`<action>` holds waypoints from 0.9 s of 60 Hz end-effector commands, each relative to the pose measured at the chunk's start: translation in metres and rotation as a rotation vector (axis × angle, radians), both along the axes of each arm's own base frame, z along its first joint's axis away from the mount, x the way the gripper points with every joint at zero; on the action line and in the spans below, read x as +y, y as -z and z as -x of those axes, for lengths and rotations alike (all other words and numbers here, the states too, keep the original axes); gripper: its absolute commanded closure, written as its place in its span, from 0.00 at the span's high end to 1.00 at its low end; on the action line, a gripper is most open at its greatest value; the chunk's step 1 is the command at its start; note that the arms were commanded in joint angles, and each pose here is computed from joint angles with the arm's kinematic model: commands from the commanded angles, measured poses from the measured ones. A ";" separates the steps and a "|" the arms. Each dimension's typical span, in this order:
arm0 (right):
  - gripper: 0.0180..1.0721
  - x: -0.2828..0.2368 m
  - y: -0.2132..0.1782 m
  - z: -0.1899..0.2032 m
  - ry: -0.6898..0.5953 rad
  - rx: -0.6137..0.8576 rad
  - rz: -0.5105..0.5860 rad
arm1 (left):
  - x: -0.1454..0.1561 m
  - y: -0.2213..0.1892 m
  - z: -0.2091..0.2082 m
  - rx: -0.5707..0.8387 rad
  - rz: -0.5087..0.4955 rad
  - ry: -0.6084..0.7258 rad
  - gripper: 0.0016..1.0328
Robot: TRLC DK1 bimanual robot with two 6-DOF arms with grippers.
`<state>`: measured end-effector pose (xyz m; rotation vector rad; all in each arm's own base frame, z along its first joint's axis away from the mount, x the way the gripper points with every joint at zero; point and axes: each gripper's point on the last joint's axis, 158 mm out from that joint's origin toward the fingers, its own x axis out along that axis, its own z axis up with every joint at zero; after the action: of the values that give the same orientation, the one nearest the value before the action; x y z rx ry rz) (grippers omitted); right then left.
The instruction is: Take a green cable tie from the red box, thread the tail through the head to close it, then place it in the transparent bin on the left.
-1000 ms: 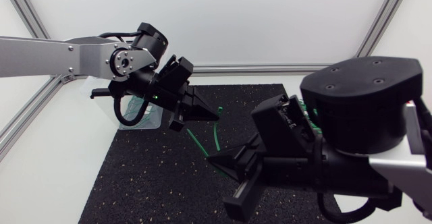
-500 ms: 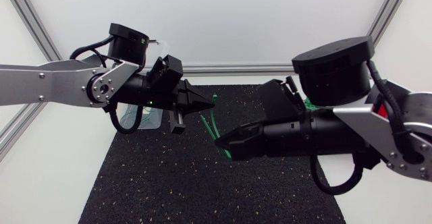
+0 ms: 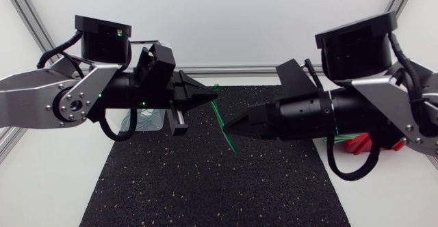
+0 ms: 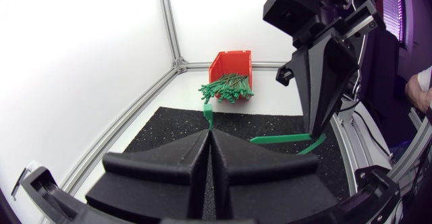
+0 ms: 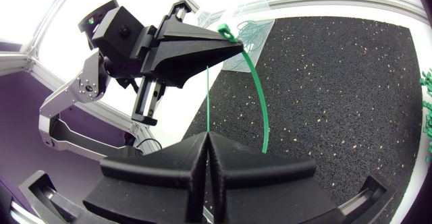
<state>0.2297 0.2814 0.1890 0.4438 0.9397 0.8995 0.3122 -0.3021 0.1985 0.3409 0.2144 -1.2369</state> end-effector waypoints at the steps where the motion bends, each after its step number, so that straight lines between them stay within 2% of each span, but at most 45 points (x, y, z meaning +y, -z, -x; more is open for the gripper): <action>1: 0.05 -0.008 -0.018 -0.004 0.038 0.024 -0.043 | 0.000 -0.007 0.007 0.059 0.048 -0.031 0.03; 17: 0.05 -0.036 -0.047 -0.011 0.159 0.095 -0.146 | -0.008 -0.026 0.014 0.146 0.096 -0.045 0.03; 44: 0.05 -0.019 -0.078 0.013 0.127 0.162 -0.192 | -0.012 -0.061 0.018 0.189 0.145 -0.049 0.03; 54: 0.05 -0.025 -0.085 0.018 0.212 0.274 -0.260 | -0.013 -0.073 0.031 0.177 0.154 -0.030 0.03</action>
<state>0.2167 0.2604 0.2640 0.7907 0.9838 0.8187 0.2892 -0.3128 0.2474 0.1058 0.3204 -1.2324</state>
